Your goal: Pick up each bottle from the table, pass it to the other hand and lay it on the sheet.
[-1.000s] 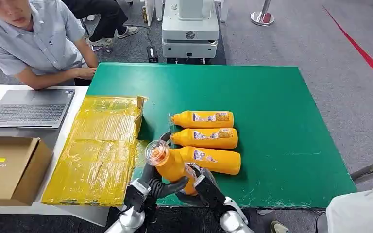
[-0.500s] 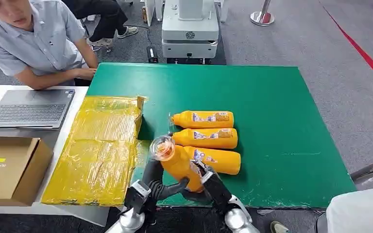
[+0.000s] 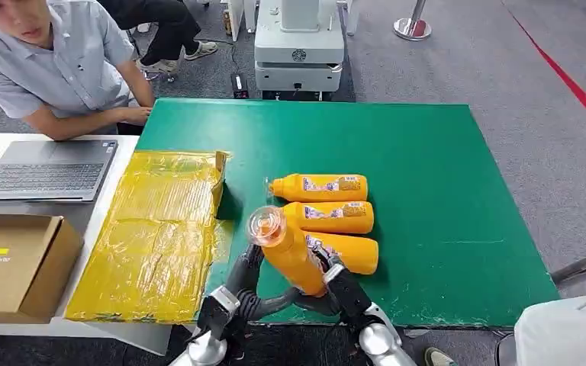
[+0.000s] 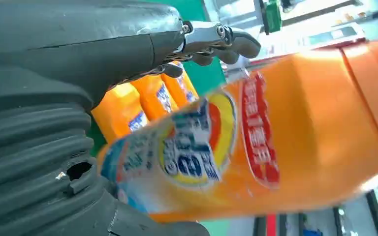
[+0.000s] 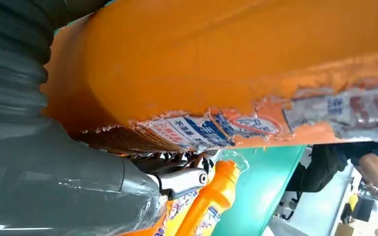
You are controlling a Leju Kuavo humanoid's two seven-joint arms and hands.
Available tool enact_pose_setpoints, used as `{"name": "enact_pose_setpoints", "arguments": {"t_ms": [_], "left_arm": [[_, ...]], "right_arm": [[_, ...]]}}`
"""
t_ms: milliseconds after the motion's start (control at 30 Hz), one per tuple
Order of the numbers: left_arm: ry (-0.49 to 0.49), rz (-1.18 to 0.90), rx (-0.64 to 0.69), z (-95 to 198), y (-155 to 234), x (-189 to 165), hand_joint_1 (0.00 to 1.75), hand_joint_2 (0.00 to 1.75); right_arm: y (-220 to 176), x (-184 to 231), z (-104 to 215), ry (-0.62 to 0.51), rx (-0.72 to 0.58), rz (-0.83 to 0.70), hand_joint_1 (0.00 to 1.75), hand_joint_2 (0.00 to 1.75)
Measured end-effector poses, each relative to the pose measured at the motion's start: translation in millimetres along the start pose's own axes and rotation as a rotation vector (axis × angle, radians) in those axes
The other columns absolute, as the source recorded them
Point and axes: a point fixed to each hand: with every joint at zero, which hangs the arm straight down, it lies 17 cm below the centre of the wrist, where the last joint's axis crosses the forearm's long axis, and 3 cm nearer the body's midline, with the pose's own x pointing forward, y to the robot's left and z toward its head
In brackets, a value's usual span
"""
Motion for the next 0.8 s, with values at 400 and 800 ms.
{"name": "enact_pose_setpoints", "arguments": {"t_ms": [400, 800], "left_arm": [[-0.02, 0.011, -0.017, -6.8, -7.8, 7.0, 0.0, 1.75], [-0.034, 0.009, -0.017, -7.7, -5.0, 12.2, 1.57, 1.75]], "right_arm": [[19.1, -16.7, 3.8, 0.05, 0.036, -0.014, 1.75, 1.75], [9.2, -18.6, 4.7, 0.053, 0.008, -0.006, 1.75, 1.75]]}}
